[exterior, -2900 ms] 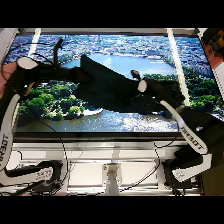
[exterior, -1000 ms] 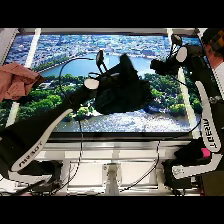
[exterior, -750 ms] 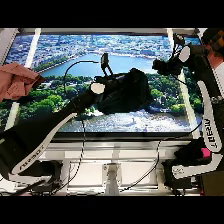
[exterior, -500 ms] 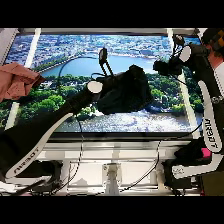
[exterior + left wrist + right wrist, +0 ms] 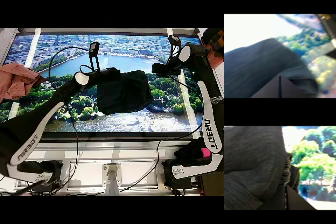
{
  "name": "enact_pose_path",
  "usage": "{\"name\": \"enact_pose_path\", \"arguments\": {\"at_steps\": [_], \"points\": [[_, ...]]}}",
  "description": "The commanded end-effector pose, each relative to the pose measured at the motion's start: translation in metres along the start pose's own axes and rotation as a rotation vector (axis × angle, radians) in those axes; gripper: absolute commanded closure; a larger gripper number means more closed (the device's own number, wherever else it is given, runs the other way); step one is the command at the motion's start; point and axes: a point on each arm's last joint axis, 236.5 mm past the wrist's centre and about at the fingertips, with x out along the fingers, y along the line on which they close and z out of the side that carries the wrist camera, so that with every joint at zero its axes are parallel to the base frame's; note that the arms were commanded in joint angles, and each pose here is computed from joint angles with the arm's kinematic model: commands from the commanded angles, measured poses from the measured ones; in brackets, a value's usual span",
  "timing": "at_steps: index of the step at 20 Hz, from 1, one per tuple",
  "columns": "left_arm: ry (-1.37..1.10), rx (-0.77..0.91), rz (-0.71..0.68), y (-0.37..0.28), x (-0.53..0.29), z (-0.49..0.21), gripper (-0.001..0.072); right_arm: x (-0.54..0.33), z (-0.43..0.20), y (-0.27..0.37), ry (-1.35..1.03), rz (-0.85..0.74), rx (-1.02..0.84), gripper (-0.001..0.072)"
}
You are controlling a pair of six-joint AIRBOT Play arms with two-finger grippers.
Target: Fold the clothes and pants, and hang the long-sleeved shirts on hangers.
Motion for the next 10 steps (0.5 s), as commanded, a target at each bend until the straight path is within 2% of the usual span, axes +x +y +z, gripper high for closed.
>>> {"name": "enact_pose_path", "arguments": {"at_steps": [1, 4, 10], "points": [[0.081, -0.032, 0.043, 0.03, 0.028, -0.037, 0.068, -0.001, -0.001, 0.004, 0.001, 0.008, -0.024, 0.068], [0.144, -0.007, 0.001, 0.005, 0.052, -0.068, 0.068, -0.001, -0.001, 0.004, 0.001, 0.008, -0.023, 0.068], [0.335, 0.085, -0.168, -0.09, 0.052, -0.15, 0.0678, -0.001, 0.0, 0.001, 0.001, -0.001, -0.024, 0.0679]]}}
